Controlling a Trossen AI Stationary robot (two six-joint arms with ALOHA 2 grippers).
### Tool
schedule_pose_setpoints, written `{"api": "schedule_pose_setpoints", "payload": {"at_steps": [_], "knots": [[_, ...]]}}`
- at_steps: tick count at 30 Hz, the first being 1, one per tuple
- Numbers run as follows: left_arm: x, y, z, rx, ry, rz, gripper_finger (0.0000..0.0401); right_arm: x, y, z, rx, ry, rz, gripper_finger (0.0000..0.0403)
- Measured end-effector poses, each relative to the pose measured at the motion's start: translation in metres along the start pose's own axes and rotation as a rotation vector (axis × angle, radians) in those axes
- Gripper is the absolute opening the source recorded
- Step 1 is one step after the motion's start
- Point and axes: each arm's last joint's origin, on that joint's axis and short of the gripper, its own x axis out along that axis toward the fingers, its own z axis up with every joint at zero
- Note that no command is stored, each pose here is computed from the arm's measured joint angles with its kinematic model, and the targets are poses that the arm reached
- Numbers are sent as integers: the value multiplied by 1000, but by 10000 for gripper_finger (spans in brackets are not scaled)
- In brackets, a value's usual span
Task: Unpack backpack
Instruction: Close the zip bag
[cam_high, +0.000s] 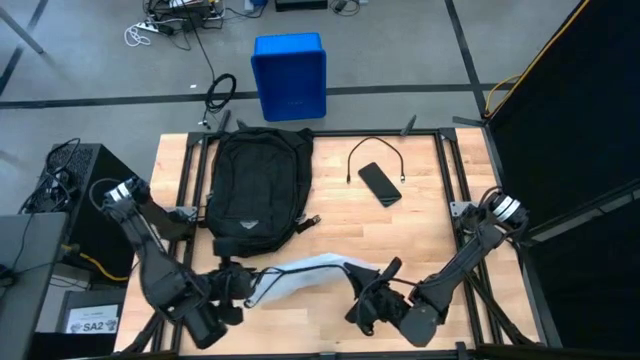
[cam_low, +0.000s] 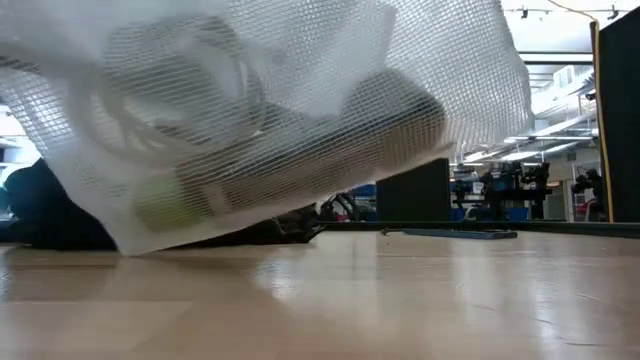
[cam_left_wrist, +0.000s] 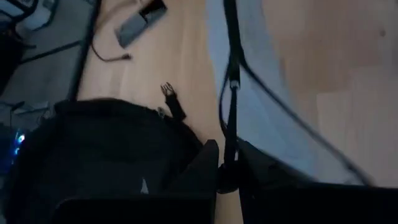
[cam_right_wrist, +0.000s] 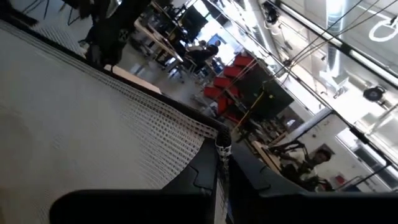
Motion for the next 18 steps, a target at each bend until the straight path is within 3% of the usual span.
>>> {"api": "schedule_pose_setpoints", "payload": {"at_steps": [10,13,18], "knots": [[-70,36,40,-59,-284,-15,0,21,-2,3,113,-32,35,0],[-76,43,44,-59,-293,-26,0,25,-3,5,149,-69,74,0],[-73,43,38,-51,-226,-42,0,26,-3,3,165,-32,33,0]]}}
